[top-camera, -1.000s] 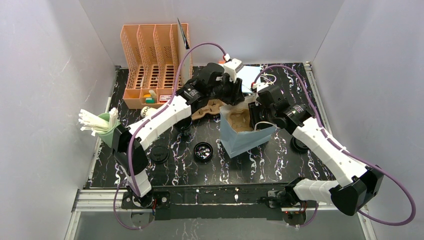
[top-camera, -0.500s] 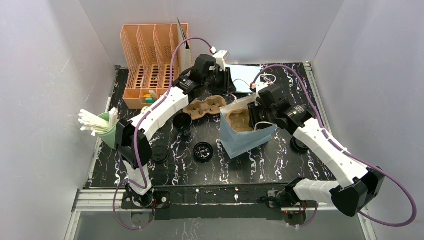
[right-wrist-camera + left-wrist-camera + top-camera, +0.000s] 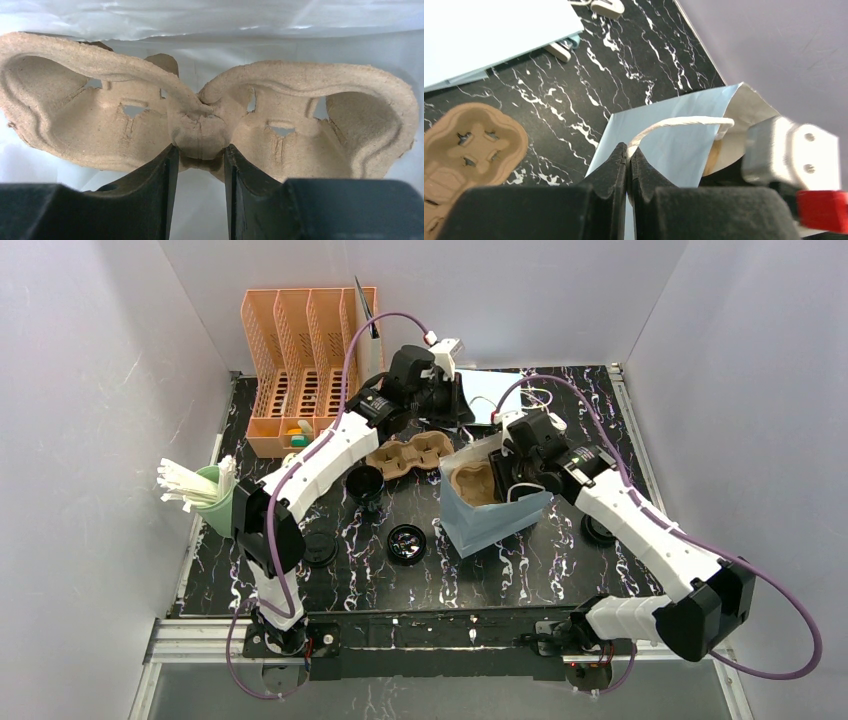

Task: Pack the takeout coffee
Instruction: Place the cup tray in the takeout bag.

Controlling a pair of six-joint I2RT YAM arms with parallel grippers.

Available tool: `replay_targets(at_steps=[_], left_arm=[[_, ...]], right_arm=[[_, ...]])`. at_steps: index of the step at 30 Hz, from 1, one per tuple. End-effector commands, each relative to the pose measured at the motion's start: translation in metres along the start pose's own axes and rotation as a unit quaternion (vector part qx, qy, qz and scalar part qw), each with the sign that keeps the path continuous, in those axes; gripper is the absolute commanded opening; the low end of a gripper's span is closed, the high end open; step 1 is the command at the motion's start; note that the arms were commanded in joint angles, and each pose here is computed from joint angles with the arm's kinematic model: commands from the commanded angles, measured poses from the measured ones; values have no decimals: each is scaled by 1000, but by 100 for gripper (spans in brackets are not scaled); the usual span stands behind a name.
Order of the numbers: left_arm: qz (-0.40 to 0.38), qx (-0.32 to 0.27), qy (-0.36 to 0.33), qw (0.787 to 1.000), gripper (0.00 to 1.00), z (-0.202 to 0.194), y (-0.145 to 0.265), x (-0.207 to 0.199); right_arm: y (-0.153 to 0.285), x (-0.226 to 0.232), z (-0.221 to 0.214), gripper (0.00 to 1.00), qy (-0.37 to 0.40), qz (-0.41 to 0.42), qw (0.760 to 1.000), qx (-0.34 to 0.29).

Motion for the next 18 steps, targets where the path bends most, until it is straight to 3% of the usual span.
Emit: replay_targets(at_steps=[1,18], left_arm=[[33,-12,-14,999,0,17,5,3],[77,-21,-26,996,0,36,-4,23]], right_arm=[[-13,6,-14,13,22,13,999,29],[-28,16,-37,13,36,19,996,81]])
Point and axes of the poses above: each gripper's point midway between its finger pads, its own y axis back along the fingers, its own x axis along the line the jaws close on, z = x × y, the point moved 1 cm from there along y, back along the fingers, and after that the axes turned 6 degrees about y, right-handed, at the moved point
